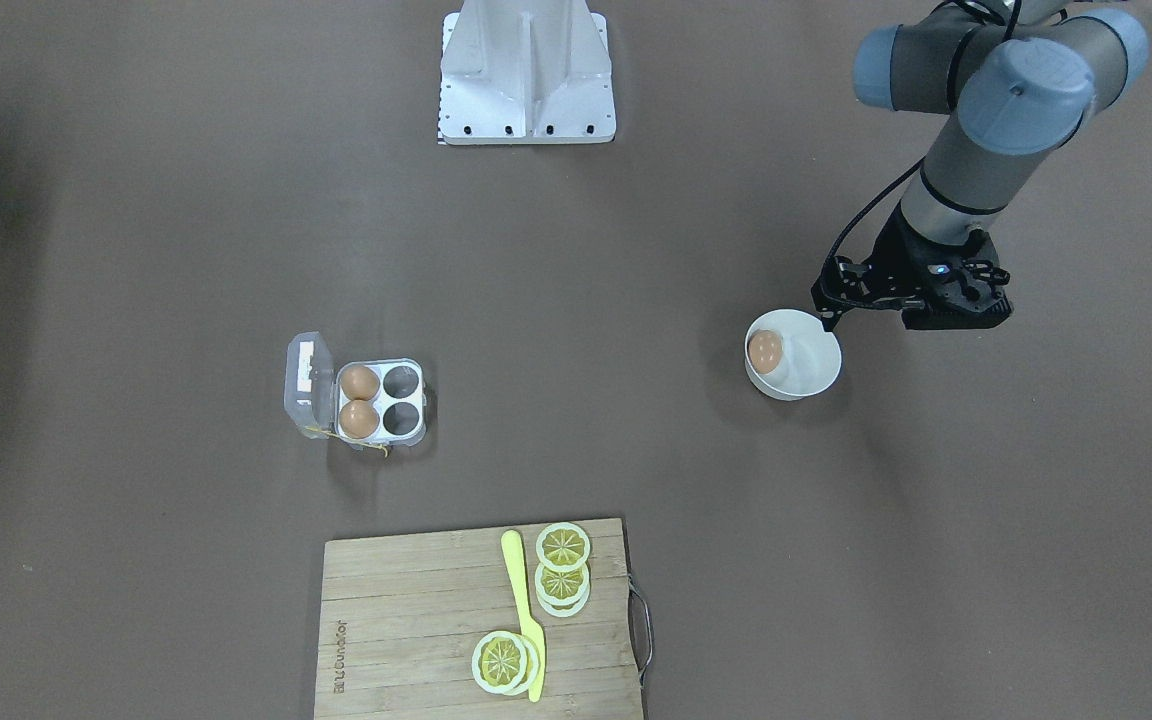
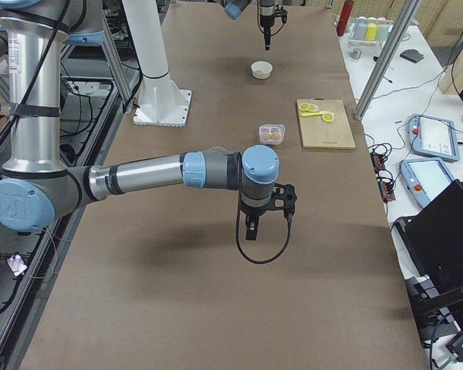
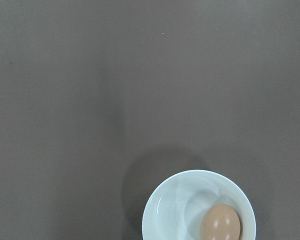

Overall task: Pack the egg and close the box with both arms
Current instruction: 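Move the left gripper over the white bowl and lower toward the egg, then close the left gripper around the brown egg inside the bowl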

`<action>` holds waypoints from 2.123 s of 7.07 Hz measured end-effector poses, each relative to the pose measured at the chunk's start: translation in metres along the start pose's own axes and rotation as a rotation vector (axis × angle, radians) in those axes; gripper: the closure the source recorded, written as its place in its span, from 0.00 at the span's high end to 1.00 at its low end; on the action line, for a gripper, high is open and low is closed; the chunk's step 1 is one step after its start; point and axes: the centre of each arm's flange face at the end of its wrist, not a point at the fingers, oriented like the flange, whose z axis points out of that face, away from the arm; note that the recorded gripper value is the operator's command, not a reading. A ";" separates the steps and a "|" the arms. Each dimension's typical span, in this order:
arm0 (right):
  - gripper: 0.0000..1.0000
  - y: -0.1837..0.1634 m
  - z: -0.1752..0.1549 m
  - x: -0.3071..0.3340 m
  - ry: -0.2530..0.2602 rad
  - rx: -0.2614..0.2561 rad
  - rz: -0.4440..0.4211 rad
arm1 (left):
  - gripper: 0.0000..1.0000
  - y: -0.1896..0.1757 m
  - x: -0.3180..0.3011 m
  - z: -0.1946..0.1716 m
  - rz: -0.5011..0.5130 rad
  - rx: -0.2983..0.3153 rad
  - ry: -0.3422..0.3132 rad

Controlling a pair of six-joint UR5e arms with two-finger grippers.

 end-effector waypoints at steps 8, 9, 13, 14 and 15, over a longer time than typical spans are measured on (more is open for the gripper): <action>1.00 0.000 0.002 -0.004 -0.019 -0.007 -0.004 | 0.75 0.005 0.034 0.046 0.097 -0.024 0.048; 1.00 0.000 0.003 -0.004 -0.020 -0.009 -0.003 | 0.74 0.005 0.034 0.053 0.098 -0.031 0.042; 1.00 0.000 0.003 -0.005 -0.020 -0.009 -0.004 | 0.74 0.008 0.036 0.078 0.121 -0.034 0.063; 1.00 0.000 0.002 -0.006 -0.020 -0.008 -0.005 | 0.74 0.011 0.039 0.082 0.126 -0.040 0.065; 1.00 0.000 0.002 -0.006 -0.020 -0.008 -0.005 | 0.74 0.014 0.041 0.086 0.130 -0.047 0.065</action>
